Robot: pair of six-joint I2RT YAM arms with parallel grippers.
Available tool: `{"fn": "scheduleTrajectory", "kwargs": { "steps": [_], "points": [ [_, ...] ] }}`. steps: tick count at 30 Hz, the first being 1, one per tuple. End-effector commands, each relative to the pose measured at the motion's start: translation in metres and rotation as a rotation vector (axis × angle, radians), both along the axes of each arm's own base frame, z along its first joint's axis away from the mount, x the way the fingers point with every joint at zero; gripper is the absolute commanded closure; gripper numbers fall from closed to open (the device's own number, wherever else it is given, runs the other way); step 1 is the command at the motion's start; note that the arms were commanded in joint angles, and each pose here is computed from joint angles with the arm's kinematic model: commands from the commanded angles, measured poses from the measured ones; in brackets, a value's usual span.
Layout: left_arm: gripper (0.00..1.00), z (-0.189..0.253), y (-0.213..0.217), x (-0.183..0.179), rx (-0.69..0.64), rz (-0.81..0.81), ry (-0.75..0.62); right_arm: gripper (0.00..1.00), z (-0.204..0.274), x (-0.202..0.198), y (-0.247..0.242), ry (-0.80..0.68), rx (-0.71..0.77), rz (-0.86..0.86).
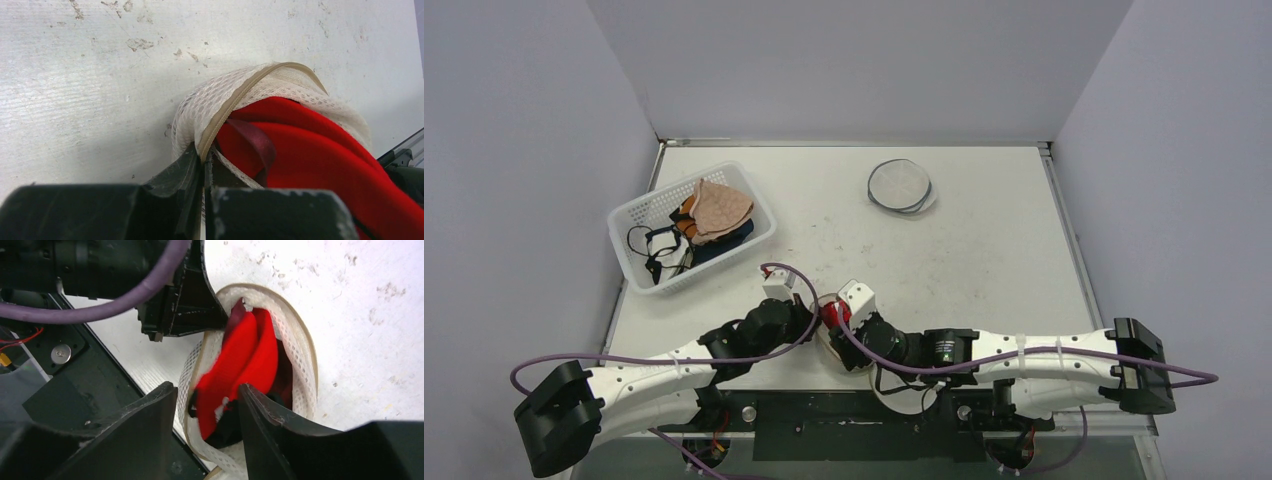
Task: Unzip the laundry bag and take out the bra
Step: Pick up the bra from the laundry bag.
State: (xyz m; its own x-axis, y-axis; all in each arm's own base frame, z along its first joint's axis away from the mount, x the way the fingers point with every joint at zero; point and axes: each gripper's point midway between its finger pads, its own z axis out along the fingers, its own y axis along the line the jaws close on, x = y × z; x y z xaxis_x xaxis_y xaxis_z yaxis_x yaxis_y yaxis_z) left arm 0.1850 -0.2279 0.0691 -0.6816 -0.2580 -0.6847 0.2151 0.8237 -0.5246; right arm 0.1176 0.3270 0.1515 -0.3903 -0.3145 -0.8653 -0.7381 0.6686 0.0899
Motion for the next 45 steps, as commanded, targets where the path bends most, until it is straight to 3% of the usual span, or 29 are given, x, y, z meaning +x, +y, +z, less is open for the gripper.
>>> {"fn": "scheduleTrajectory", "kwargs": {
  "steps": [1, 4, 9, 18, 31, 35, 43, 45],
  "points": [
    [1.00, 0.009, -0.004, 0.003, -0.018, -0.003, -0.028, 0.43, 0.027, 0.012, 0.006, -0.068, 0.041, -0.066],
    [1.00, 0.009, -0.004, 0.003, -0.017, -0.004, -0.027, 0.34, 0.031, 0.017, -0.002, -0.075, 0.048, -0.116],
    [1.00, 0.009, -0.002, 0.002, -0.018, -0.003, -0.029, 0.30, 0.047, 0.027, -0.018, -0.102, 0.088, -0.186],
    [1.00, 0.009, -0.003, 0.002, -0.022, -0.005, -0.030, 0.29, 0.023, 0.054, -0.019, 0.020, 0.041, -0.169],
    [1.00, 0.012, -0.003, 0.001, -0.030, -0.010, -0.031, 0.33, -0.003, 0.044, 0.000, 0.138, 0.001, -0.063],
    [1.00, 0.012, -0.002, 0.001, -0.031, -0.009, -0.034, 0.46, -0.011, 0.041, -0.004, 0.162, -0.022, -0.069],
    [1.00, 0.014, -0.002, 0.001, -0.036, -0.006, -0.035, 0.93, -0.003, 0.040, -0.007, 0.163, -0.010, -0.077],
    [1.00, 0.015, -0.002, 0.001, -0.033, -0.006, -0.037, 0.95, 0.004, 0.041, -0.009, 0.151, -0.002, -0.084]
  ]
}}
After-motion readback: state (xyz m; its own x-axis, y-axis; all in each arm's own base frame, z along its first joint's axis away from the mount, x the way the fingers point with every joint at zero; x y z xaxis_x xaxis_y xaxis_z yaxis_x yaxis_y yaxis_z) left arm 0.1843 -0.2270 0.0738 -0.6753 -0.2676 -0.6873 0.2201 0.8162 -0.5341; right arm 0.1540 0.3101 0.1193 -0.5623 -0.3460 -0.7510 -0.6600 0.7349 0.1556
